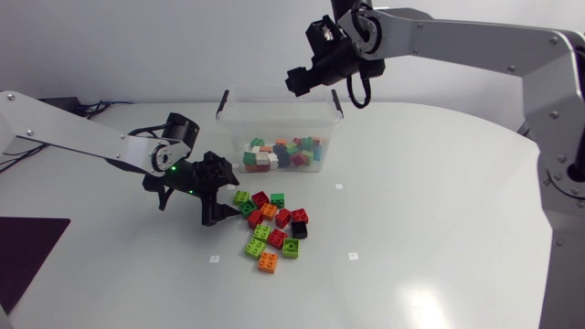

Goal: Place the duplo bricks in the container

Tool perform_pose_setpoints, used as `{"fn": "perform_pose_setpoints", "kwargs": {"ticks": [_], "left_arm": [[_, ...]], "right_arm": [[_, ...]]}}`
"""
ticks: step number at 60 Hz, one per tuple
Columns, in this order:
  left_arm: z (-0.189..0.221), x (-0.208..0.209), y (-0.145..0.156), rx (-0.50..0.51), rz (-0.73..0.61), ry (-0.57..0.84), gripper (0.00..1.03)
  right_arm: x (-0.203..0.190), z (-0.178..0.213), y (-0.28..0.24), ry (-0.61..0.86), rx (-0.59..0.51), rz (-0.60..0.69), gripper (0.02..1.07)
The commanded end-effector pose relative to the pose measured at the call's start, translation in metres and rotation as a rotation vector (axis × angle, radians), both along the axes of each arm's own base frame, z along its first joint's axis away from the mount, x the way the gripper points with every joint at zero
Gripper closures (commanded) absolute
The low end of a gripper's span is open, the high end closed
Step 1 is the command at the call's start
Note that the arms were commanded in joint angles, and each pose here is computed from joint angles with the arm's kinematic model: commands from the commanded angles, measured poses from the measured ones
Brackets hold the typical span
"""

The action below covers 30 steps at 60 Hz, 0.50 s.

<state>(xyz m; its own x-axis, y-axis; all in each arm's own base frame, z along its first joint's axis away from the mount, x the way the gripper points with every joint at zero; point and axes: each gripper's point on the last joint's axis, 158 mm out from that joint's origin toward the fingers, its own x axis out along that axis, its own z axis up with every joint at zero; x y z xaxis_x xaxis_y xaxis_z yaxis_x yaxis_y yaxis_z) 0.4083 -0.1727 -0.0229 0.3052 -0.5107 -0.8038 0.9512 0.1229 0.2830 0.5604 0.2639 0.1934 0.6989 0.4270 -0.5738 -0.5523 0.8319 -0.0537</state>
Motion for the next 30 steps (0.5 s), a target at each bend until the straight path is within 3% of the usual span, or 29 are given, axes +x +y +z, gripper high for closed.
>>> {"fn": "perform_pose_setpoints", "kwargs": {"ticks": [1,12,30], "left_arm": [[-0.01,0.008,-0.005,0.031,-0.051,-0.02,0.1],[-0.019,0.008,-0.011,0.051,-0.086,-0.01,0.12],[-0.027,-0.005,-0.01,0.074,-0.121,0.049,0.55]], "right_arm": [[-0.017,0.019,-0.008,-0.009,0.006,-0.009,0.14],[-0.06,0.014,-0.015,0.011,-0.025,0.028,0.14],[-0.126,-0.025,-0.012,0.09,-0.065,0.1,0.14]]}}
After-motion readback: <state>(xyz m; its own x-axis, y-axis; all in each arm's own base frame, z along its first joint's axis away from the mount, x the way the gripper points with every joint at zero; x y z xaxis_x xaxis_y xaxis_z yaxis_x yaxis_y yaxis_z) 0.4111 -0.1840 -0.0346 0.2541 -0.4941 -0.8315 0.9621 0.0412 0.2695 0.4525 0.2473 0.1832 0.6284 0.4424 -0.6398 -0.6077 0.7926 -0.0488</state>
